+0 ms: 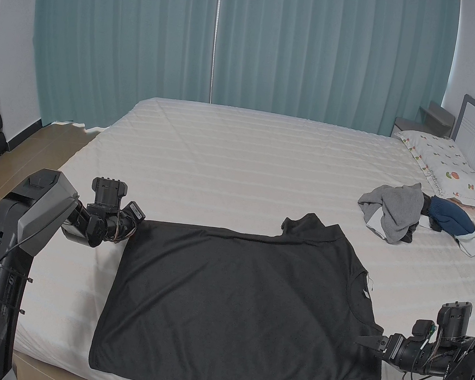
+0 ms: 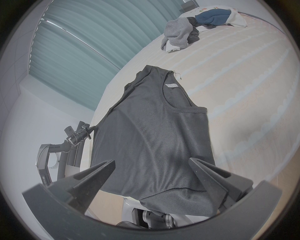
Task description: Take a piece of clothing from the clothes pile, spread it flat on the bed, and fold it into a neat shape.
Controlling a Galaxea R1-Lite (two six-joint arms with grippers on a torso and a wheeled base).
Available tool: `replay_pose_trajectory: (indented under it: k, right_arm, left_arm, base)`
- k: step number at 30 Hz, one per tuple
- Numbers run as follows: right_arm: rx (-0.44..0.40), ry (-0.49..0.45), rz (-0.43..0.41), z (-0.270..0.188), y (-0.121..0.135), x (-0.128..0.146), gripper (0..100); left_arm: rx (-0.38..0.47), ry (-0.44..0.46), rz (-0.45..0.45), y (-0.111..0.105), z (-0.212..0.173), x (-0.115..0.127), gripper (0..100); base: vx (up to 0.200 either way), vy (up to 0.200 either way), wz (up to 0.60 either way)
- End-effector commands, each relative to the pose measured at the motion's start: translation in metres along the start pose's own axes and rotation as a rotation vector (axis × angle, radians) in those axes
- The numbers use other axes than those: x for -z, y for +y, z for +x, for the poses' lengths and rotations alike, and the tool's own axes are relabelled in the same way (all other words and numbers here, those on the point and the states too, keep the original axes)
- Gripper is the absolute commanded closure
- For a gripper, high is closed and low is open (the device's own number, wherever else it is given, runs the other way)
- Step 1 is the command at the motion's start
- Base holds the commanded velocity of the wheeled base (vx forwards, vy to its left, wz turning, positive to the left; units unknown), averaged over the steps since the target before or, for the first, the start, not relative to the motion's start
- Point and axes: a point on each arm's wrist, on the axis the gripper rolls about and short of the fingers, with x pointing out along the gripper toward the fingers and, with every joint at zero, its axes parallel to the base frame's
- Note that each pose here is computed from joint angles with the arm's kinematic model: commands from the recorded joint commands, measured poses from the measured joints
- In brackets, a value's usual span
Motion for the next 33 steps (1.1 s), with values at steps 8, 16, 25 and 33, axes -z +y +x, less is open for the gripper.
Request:
replay_pose_trajectory:
  k: [8,16,25,33]
  right_arm:
    - [0.001,0.002,0.001,0.0,0.0,0.0,0]
    - [0.001,0.002,0.001,0.0,0.0,0.0,0]
    - [-0.001,-0.001,0.016,0.0,0.0,0.0,0]
    - [0.0,0.001,0.018,0.001,0.0,0.0,0]
  left_arm:
    - [-0.022,-0.094,-0.002,0.0,0.014,-0.006,100]
    - [-0.012,-0.11,-0.004,-0.001,0.017,-0.01,100]
    - [-0.01,-0.117,-0.007,-0.002,0.017,-0.012,100]
    - [-0.002,-0.134,-0.014,-0.003,0.017,-0.019,100]
  base:
    - [0.0,0.0,0.0]
    - [0.0,0.0,0.0]
    - [0.0,0.0,0.0]
    - [0.0,0.0,0.0]
